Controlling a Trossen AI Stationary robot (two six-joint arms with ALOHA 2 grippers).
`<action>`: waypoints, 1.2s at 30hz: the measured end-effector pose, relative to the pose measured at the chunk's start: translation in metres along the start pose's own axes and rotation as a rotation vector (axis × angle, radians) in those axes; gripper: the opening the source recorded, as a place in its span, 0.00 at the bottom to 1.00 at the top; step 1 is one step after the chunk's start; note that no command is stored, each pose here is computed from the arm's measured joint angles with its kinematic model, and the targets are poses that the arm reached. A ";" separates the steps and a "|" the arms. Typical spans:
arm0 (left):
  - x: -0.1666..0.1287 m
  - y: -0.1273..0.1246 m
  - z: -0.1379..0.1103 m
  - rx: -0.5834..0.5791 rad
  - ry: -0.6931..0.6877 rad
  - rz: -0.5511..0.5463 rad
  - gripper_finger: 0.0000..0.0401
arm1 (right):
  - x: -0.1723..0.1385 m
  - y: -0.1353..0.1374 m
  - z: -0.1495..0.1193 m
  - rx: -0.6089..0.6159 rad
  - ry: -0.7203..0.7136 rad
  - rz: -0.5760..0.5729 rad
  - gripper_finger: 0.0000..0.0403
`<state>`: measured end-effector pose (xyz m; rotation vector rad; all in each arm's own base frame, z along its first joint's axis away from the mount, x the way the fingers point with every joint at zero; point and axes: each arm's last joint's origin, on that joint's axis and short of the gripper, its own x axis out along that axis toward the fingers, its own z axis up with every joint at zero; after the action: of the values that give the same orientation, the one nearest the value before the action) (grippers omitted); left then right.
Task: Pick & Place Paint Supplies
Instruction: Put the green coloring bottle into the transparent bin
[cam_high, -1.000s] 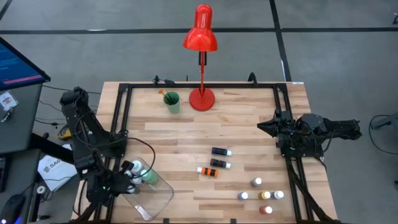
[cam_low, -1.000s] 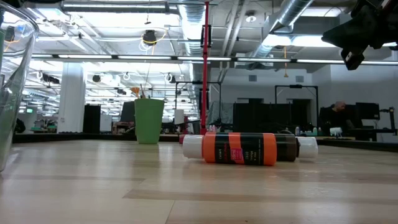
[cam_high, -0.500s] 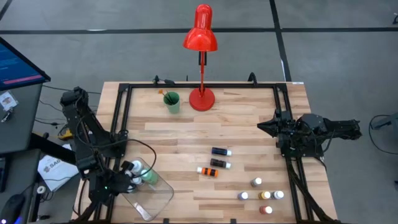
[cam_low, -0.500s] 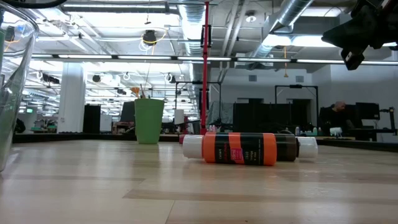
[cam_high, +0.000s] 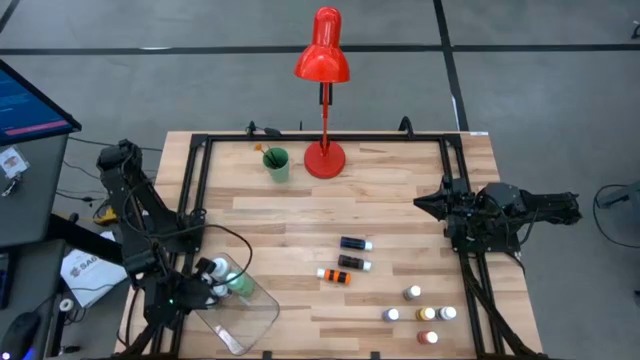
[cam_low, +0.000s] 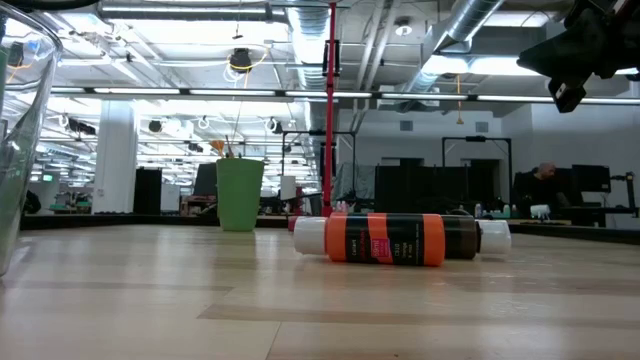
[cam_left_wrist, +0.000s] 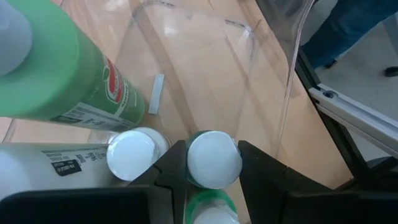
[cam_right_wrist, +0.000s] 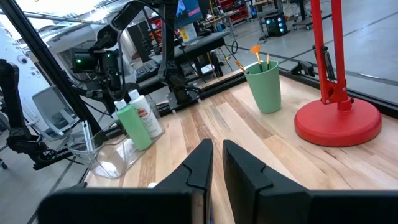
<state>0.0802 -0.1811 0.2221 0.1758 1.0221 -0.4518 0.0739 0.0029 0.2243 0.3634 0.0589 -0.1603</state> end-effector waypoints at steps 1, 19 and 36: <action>0.000 0.000 0.000 0.000 -0.002 0.003 0.26 | 0.000 0.000 0.000 0.000 0.000 0.000 0.08; 0.008 0.003 -0.005 -0.020 -0.002 0.000 0.27 | 0.000 0.000 0.000 0.000 0.000 0.000 0.08; 0.004 0.004 -0.005 -0.099 0.004 -0.033 0.36 | 0.000 0.000 0.000 0.000 0.000 0.000 0.08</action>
<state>0.0797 -0.1769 0.2161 0.0713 1.0501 -0.4301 0.0739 0.0029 0.2243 0.3637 0.0589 -0.1603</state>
